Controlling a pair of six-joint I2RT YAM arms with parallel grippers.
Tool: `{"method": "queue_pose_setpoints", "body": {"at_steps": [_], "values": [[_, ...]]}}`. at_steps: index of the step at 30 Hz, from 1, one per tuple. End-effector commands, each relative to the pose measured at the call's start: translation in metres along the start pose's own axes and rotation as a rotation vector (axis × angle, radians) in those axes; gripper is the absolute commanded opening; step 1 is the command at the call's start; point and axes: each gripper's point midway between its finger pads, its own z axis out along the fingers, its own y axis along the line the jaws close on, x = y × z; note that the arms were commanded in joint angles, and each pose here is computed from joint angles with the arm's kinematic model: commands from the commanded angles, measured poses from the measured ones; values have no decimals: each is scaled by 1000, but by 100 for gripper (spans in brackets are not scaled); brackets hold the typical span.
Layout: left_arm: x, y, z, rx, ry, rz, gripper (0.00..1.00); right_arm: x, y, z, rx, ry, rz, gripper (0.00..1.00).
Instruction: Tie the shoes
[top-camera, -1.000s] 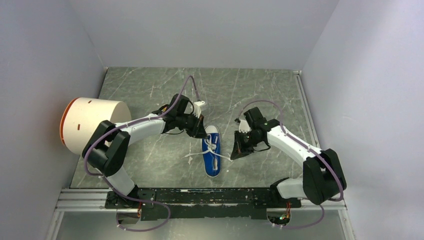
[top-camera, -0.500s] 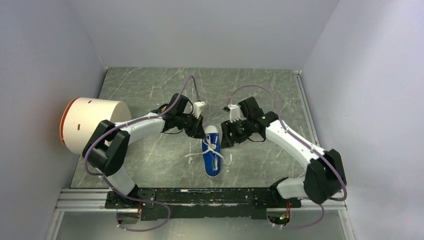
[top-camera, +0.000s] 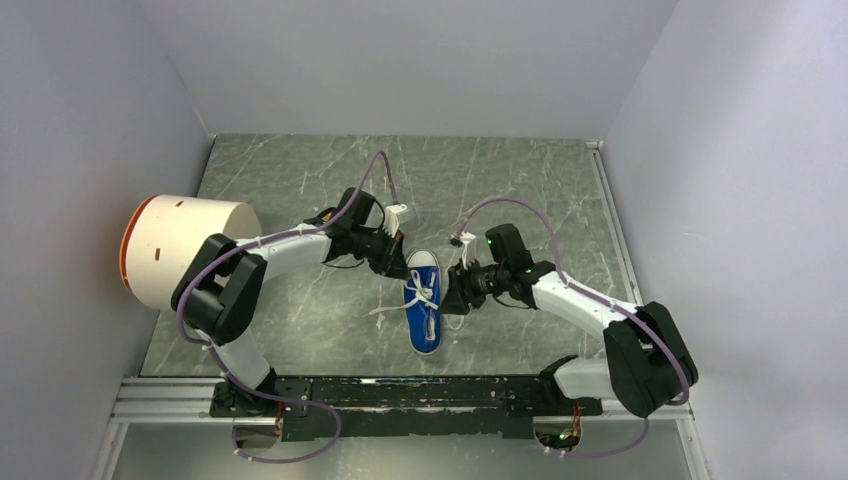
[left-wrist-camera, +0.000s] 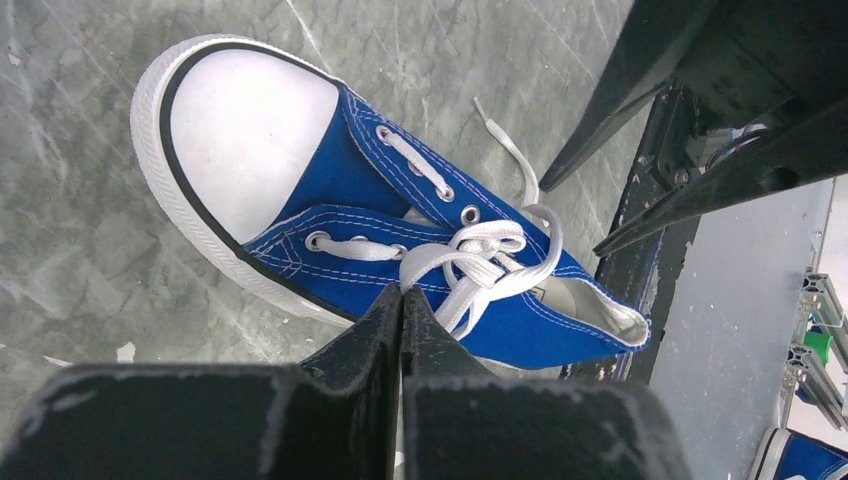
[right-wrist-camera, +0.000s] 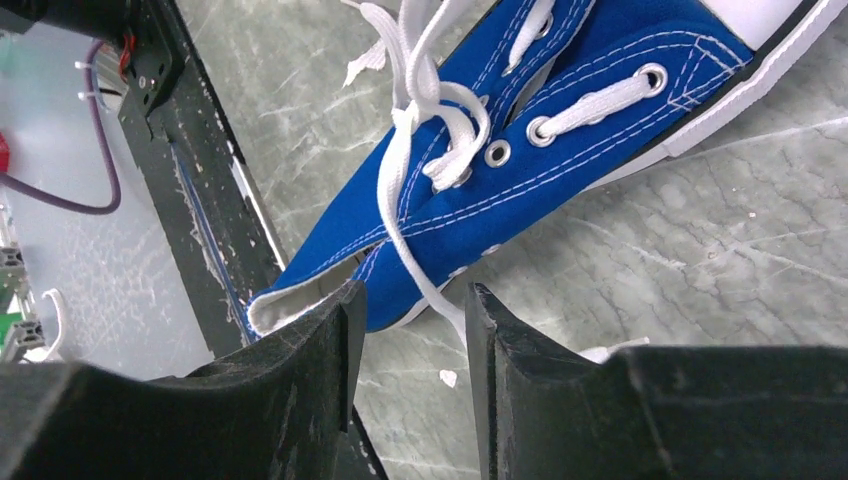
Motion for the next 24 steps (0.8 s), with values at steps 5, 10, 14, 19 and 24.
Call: {"method": "queue_pose_setpoints", "body": {"at_steps": [5,10,14,19,24], "values": [[-6,-7,-2,54,-2,46,5,-17,-5,13,-27,-82,11,40],[-5,-5,0,52,9,38,5,-7,-6,19,-57,-45,42,36],[-8,-3,-2,44,19,81,5,-6,-3,20,-85,-32,30,28],[-9,-4,-6,29,17,90,5,-12,3,15,-93,-34,28,6],[-3,-9,-11,18,7,81,5,-18,8,12,-99,-49,69,0]]}}
